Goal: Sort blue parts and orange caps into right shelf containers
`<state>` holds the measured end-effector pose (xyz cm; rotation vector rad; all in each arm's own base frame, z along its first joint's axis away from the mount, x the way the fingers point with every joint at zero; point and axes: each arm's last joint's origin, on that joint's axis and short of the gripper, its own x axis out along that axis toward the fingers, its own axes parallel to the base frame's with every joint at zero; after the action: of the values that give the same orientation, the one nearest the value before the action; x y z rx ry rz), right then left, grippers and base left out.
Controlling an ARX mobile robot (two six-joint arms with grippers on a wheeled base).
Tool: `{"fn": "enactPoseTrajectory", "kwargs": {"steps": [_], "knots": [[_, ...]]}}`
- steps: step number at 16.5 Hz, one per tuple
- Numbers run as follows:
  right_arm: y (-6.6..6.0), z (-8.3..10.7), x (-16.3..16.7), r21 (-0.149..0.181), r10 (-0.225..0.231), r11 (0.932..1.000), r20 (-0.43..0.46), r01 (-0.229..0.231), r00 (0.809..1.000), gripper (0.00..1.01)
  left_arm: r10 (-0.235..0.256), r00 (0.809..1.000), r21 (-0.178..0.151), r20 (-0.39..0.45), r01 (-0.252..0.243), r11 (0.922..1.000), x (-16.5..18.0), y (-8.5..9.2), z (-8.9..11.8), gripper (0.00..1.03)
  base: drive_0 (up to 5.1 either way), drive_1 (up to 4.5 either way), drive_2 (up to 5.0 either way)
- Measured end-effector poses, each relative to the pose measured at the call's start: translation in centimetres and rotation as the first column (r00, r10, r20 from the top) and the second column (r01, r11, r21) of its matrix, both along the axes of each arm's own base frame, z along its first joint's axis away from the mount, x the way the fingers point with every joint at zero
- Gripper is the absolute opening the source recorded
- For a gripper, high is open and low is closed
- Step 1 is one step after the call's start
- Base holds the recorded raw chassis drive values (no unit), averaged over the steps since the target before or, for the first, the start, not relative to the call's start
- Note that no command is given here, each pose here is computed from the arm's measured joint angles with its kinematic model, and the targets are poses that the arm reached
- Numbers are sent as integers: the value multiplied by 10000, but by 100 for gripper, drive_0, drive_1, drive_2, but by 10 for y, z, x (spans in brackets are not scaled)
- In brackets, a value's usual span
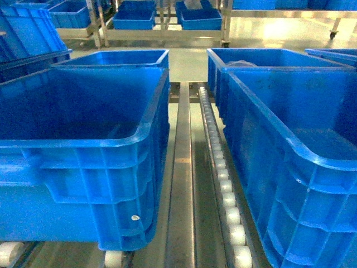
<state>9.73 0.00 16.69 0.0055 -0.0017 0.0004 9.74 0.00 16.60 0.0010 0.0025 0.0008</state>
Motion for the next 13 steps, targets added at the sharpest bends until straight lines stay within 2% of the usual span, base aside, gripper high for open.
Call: {"fn": "enactPoseTrajectory", "kwargs": {"steps": [6,7,8,9,10,11,12,13], "knots": [[0,1,0,-38,11,10000,92,-11,10000,43,0,10000,0,0,0,10000,0,0,0,40,0,0,0],[1,16,-2,-613,373,9978,1887,-261,9813,43,576,9944,360,887,-610,9975,0,-1,8,40,0,0,0],[2,24,-4,-954,520,9951,2720,-269,9609,43,861,9860,617,1428,-957,9935,-1,-4,14,40,0,0,0],[2,23,-3,-1073,583,9937,2577,-314,9645,43,851,9860,959,1434,-994,9904,1,-6,15,40,0,0,0],[3,30,-2,-1139,670,9930,3131,-326,9473,43,934,9859,1291,1388,-1115,9853,8,-4,17,40,0,0,0],[4,34,6,-1239,852,9912,3291,-464,9404,43,994,9837,1432,1501,-1211,9822,18,0,24,40,0,0,0],[5,31,19,-1309,946,9896,2826,-593,9546,43,1010,9778,1426,1835,-1282,9814,30,2,39,40,0,0,0],[5,33,37,-1328,1040,9883,2291,-747,9678,43,798,9705,1367,2276,-1130,9841,50,3,61,40,0,0,0]]}}
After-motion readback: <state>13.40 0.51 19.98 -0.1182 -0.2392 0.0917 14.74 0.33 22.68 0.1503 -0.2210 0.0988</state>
